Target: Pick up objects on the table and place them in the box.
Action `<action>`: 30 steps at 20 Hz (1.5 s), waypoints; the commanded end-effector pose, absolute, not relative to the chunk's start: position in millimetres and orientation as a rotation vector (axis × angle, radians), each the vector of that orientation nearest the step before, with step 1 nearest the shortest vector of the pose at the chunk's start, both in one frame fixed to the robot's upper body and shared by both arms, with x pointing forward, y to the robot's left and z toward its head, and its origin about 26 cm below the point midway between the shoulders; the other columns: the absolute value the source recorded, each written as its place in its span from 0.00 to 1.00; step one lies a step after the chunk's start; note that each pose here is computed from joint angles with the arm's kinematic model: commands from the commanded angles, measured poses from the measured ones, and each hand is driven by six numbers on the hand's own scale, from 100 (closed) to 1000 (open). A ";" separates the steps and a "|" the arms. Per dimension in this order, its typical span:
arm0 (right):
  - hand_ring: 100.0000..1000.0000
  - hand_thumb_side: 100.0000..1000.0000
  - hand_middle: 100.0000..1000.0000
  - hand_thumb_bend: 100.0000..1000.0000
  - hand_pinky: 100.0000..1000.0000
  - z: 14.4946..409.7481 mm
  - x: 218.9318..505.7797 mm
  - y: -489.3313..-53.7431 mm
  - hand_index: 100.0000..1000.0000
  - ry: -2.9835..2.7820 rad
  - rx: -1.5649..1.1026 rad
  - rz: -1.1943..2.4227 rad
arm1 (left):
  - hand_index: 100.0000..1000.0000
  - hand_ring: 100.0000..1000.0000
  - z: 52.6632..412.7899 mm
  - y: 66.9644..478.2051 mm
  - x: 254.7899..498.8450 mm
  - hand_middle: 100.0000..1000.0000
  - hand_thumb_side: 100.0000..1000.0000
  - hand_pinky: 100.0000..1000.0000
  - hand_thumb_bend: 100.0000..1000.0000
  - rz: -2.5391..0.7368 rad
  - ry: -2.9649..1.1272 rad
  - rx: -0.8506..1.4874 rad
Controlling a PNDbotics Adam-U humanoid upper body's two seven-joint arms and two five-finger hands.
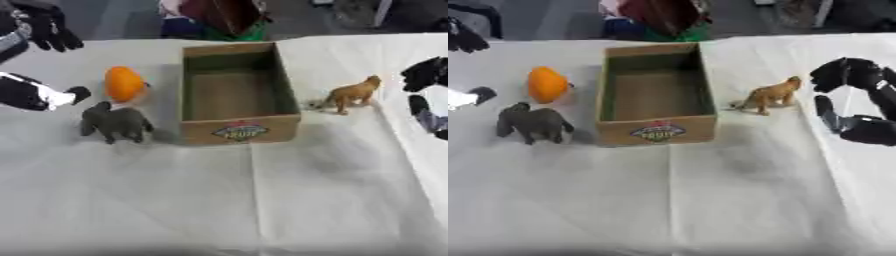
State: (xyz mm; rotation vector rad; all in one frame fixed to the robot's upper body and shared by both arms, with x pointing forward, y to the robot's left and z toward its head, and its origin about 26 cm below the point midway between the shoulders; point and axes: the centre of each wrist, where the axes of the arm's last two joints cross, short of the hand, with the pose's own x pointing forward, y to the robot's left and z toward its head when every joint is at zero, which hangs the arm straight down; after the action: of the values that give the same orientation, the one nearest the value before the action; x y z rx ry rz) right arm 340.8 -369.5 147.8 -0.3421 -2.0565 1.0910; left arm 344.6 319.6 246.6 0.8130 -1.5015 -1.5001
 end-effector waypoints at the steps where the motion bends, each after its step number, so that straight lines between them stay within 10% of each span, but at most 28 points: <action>1: 0.61 0.19 0.70 0.00 0.61 156.8 340.7 -374.6 0.69 -2.056 -0.364 1.117 | 0.73 0.64 240.5 320.9 360.1 0.60 0.18 0.68 0.44 -1.551 -1.414 0.813; 21: 0.61 0.19 0.70 0.00 0.61 152.1 341.4 -371.5 0.69 -2.052 -0.341 1.118 | 0.72 0.63 170.3 303.2 425.1 0.59 0.17 0.67 0.44 -1.616 -1.261 0.740; 30: 0.61 0.19 0.69 0.00 0.61 151.2 341.4 -371.6 0.69 -2.050 -0.340 1.117 | 0.53 0.42 160.9 303.9 426.7 0.36 0.12 0.58 0.07 -1.664 -1.212 0.725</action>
State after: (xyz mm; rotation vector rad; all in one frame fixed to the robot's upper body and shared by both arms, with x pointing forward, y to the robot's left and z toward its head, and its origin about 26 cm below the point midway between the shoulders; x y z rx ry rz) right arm 340.6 -367.8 142.0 -0.3201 -2.0414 1.0993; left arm 425.0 299.9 146.8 0.6859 -1.2019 -1.6609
